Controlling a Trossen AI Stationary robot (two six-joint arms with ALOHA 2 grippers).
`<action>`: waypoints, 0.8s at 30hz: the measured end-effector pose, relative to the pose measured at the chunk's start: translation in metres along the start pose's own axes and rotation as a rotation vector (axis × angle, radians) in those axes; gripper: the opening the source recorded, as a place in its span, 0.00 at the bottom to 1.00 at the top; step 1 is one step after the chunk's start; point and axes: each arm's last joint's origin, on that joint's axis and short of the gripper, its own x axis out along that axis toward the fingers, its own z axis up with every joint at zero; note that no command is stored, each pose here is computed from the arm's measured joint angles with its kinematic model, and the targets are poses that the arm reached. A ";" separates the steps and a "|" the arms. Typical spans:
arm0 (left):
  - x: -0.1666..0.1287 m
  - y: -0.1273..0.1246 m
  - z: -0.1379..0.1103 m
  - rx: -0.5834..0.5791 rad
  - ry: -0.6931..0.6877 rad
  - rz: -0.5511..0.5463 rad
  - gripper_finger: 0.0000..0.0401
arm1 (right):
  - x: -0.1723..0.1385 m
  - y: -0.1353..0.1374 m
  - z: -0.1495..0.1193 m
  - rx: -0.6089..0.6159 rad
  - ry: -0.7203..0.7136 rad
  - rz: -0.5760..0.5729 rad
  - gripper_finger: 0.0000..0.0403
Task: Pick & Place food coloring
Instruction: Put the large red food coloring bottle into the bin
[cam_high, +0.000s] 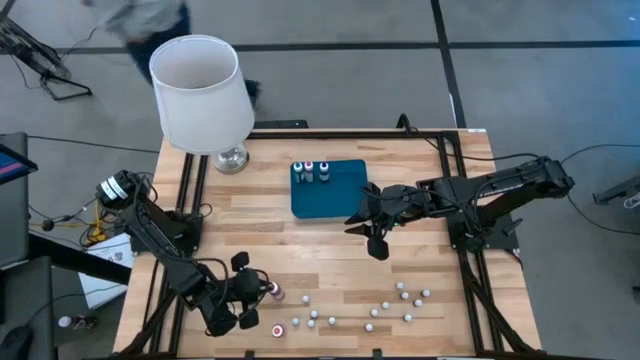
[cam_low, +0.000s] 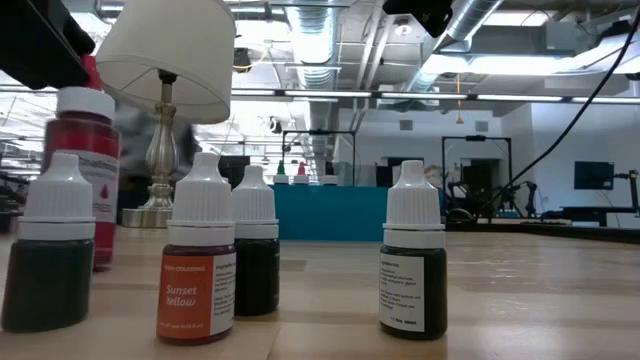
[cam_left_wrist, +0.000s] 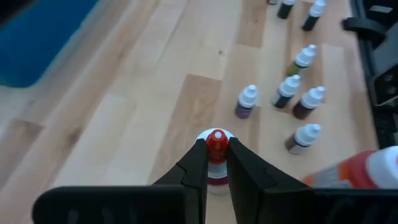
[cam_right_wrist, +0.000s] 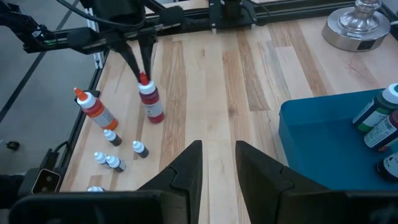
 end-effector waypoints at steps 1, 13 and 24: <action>0.000 0.001 0.000 0.006 -0.005 0.013 0.08 | 0.000 0.000 0.000 0.000 0.000 0.000 0.21; 0.023 0.026 0.020 0.057 -0.017 0.177 0.08 | 0.000 0.000 0.000 0.008 0.000 0.000 0.21; 0.056 0.053 0.057 0.091 -0.016 0.175 0.08 | -0.001 0.015 -0.003 -0.007 0.005 0.039 0.21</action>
